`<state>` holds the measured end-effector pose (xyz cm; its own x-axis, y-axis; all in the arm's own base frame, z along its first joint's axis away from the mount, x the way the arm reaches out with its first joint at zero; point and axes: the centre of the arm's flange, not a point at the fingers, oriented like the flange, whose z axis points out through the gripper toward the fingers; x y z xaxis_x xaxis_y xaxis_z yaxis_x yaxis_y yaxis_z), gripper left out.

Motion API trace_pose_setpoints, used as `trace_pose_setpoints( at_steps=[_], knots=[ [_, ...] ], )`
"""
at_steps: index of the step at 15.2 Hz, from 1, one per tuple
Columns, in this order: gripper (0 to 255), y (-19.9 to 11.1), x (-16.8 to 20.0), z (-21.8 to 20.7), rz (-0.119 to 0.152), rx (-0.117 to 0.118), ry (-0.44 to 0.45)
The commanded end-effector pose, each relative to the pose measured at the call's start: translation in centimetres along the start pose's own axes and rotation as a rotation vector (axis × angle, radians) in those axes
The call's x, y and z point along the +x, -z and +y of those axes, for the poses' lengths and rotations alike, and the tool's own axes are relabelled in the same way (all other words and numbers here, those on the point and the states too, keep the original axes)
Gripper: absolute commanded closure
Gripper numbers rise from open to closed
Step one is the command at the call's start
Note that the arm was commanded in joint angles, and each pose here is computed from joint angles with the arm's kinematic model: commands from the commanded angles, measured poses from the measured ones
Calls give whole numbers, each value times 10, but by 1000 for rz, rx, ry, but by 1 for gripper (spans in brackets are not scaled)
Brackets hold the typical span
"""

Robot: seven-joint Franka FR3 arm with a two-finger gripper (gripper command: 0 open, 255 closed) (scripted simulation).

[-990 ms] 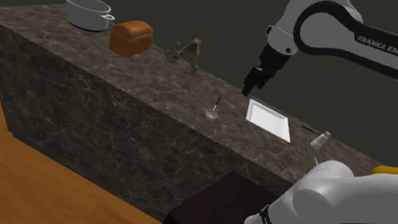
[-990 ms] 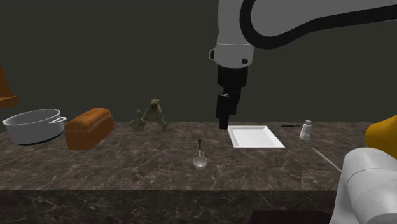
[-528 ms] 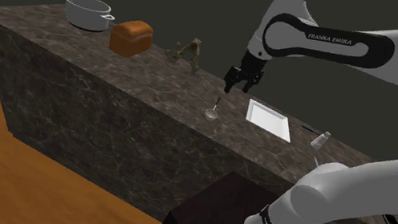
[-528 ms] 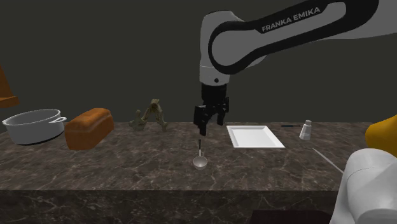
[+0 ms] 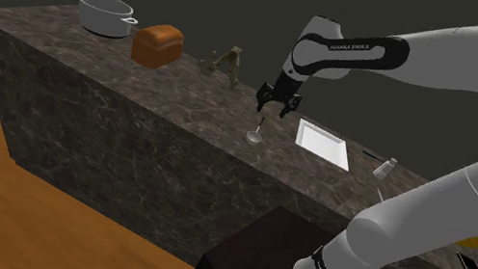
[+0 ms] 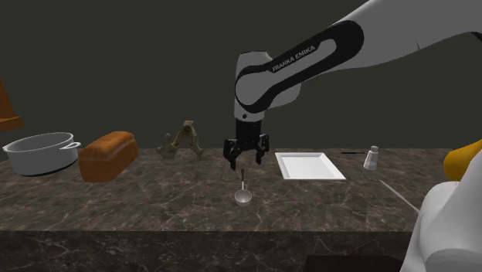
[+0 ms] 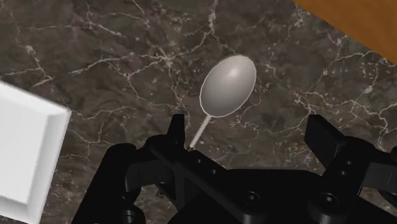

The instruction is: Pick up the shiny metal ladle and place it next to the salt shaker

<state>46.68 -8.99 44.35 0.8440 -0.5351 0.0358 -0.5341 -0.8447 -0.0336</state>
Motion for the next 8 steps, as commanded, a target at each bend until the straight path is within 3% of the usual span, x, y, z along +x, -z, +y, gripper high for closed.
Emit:
trace_pose_setpoints(
  at_steps=[1,8],
  knots=[
    [0,-19,21,9,-4,15,-92],
    [0,-85,80,48,-21,65,-399]
  ],
)
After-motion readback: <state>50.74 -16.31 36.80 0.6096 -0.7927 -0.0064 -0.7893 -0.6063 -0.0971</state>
